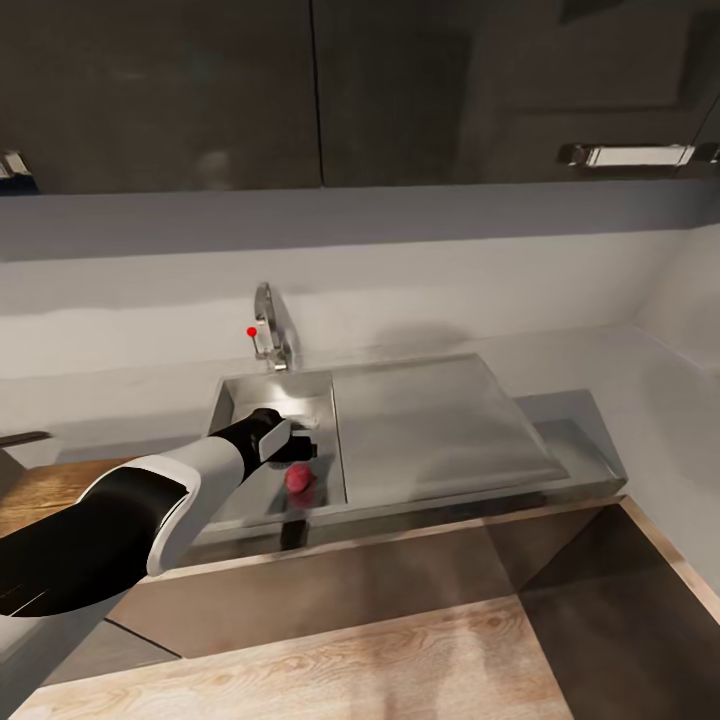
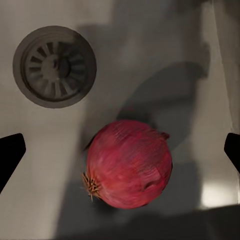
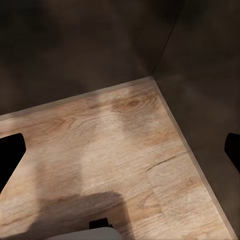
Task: In the kitchen, take the Vidalia onion out of the sink, dice it on the chopping board with the paring knife, put the diced onion into the bowl on the countertop, then place both the paring knife and the chopping board into the sink.
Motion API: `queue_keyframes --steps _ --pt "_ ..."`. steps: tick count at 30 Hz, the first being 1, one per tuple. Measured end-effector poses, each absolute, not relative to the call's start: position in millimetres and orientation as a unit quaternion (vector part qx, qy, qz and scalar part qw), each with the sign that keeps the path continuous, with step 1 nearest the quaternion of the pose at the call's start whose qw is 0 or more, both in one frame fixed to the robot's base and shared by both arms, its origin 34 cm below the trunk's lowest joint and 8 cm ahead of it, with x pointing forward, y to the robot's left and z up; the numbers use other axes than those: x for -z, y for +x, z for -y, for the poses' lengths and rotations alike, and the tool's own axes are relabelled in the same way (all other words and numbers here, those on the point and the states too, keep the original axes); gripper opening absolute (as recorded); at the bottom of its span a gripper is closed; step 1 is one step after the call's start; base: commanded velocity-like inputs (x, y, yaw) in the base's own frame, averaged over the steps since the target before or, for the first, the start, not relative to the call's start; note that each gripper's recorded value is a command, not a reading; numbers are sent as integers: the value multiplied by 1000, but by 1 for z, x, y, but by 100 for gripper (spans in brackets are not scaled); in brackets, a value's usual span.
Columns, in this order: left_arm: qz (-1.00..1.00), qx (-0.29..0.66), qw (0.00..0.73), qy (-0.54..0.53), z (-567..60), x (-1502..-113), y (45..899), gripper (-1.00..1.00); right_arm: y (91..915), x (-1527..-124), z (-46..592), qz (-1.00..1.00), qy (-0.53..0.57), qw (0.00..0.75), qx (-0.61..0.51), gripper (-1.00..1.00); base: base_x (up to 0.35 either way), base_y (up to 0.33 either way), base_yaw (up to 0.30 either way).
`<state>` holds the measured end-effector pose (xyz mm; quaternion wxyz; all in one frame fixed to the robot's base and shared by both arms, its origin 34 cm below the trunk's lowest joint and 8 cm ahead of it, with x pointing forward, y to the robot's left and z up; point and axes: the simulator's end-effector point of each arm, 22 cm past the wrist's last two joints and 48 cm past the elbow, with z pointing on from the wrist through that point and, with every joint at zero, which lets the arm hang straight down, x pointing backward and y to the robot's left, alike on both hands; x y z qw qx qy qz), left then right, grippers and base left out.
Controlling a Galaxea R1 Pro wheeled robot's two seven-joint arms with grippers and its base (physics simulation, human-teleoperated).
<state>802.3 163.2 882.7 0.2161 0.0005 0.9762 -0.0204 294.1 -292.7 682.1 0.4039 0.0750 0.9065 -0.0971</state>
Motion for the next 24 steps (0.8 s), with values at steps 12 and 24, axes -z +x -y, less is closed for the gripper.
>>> queue_keyframes --steps 12,24 --pt "-979 18 203 -1 -166 -869 796 100 290 -680 292 -909 74 398 97 100 2 0 0" --pt "-980 18 197 -1 -166 -860 794 100 286 -677 292 -912 74 392 98 100 0 0 0"
